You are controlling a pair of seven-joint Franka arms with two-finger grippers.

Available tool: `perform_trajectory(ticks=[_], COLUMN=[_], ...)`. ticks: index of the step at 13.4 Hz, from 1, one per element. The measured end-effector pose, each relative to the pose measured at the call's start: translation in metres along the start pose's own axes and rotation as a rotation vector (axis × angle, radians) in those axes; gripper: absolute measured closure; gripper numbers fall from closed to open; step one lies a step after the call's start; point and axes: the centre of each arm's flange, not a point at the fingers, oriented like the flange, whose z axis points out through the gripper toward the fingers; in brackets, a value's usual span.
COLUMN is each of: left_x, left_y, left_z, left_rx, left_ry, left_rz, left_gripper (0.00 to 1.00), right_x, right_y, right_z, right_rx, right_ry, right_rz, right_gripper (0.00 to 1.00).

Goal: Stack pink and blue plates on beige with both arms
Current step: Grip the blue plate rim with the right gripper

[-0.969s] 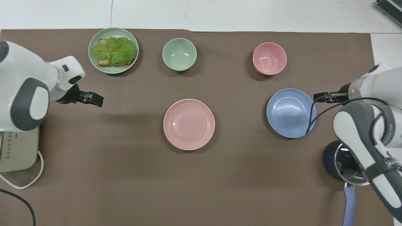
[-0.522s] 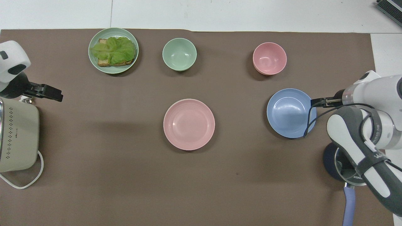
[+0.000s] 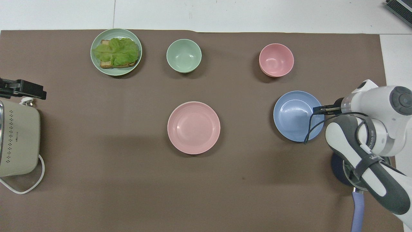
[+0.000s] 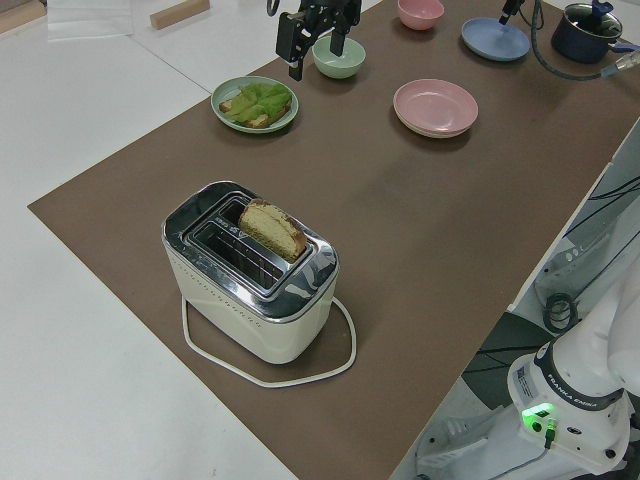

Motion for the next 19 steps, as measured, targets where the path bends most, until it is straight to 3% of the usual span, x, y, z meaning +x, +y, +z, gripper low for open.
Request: perform_trajectory(ticks=[2, 3, 4, 8, 14, 19], left_x=[-0.004, -0.005, -0.005, -0.006, -0.006, -0.006], left_y=[0.003, 0.005, 0.005, 0.0, 0.001, 0.001], left_z=[-0.012, -0.015, -0.015, -0.015, -0.015, -0.015], left_rx=[0.0, 0.001, 0.001, 0.001, 0.001, 0.001], left_ry=[0.004, 0.008, 0.008, 0.008, 0.008, 0.008], left_rz=[0.001, 0.002, 0.001, -0.01, -0.01, -0.011], left_gripper=[0.0, 0.0, 0.0, 0.0, 0.0, 0.0], right_x=[-0.003, -0.004, -0.004, -0.004, -0.001, -0.002], right_y=[0.0, 0.0, 0.0, -0.001, -0.003, -0.027], right_z=[0.005, 0.005, 0.005, 0.005, -0.007, -0.047], right_rx=[0.028, 0.043, 0.052, 0.099, 0.111, 0.157], right_ry=[0.003, 0.005, 0.006, 0.014, 0.024, 0.002], right_rz=[0.017, 0.029, 0.039, 0.092, 0.084, 0.064], right_gripper=[0.37, 0.37, 0.45, 0.93, 0.96, 0.96])
